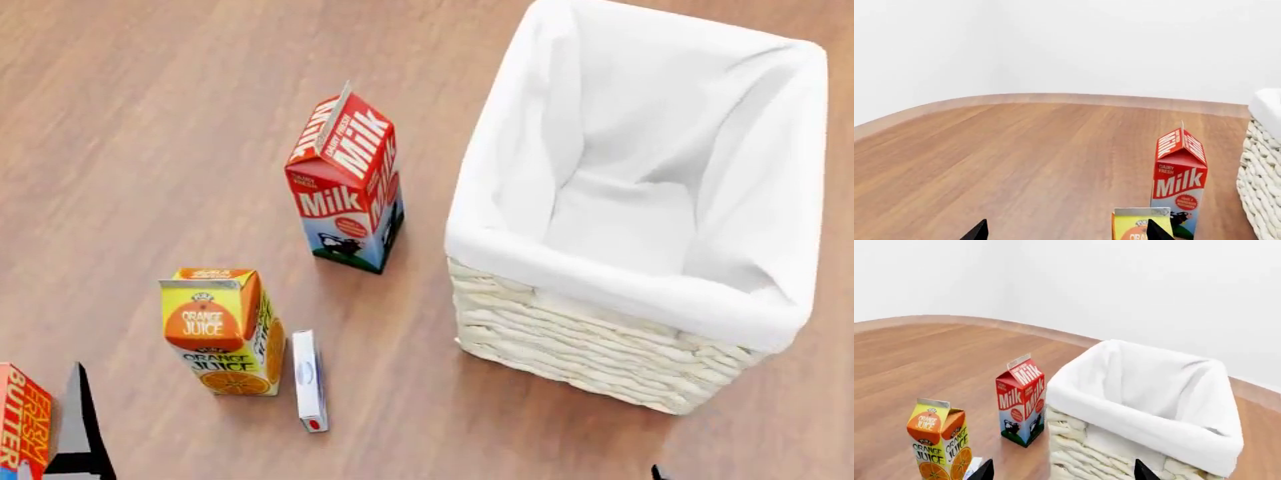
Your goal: Pick up the alphabet soup and the tomato sauce, and put them in the basket.
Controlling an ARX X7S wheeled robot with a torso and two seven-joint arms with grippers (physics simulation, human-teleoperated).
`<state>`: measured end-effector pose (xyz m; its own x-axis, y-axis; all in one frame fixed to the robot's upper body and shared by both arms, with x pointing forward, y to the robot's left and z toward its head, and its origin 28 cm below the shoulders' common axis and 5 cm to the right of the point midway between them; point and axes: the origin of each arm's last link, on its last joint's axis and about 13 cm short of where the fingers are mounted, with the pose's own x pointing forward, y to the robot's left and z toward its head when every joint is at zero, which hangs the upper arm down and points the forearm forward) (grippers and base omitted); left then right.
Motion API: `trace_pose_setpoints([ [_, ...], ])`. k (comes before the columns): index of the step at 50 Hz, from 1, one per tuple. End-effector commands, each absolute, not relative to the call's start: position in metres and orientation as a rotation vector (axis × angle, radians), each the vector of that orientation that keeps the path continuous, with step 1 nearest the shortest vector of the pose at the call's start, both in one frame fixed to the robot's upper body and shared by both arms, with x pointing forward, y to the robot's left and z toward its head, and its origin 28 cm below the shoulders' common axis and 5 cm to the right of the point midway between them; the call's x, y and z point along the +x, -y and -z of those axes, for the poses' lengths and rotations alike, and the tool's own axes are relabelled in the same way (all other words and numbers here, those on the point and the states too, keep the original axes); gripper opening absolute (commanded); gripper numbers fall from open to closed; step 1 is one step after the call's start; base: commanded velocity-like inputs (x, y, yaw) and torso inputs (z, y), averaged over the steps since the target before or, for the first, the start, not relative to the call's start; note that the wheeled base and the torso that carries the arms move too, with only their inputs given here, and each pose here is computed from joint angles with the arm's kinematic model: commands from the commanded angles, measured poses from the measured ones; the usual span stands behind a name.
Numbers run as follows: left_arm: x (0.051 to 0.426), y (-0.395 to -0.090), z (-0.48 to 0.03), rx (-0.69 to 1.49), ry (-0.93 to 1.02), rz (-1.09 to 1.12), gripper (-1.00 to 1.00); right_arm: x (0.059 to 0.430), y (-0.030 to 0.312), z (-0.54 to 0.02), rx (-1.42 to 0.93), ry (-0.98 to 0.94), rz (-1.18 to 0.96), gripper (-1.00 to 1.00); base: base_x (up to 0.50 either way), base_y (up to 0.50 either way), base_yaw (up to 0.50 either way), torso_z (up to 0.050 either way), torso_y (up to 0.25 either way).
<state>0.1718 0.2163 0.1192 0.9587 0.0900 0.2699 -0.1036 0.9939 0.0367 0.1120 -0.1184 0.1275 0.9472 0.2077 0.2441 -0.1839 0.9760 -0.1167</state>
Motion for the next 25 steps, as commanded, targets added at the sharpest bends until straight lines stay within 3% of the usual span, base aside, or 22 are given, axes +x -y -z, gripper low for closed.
trace_pose_setpoints([
  [1,0.173,-0.217,-0.119,0.008,0.269,-0.062,1.0,0.093,0.121,-0.109,-0.158,0.2,-0.258,1.0,0.0,0.0,0.0,0.0,0.0],
  [25,0.172,-0.215,-0.12,0.009,0.27,-0.054,1.0,0.083,0.106,-0.084,-0.158,0.105,-0.351,1.0,0.0,0.0,0.0,0.0,0.0],
])
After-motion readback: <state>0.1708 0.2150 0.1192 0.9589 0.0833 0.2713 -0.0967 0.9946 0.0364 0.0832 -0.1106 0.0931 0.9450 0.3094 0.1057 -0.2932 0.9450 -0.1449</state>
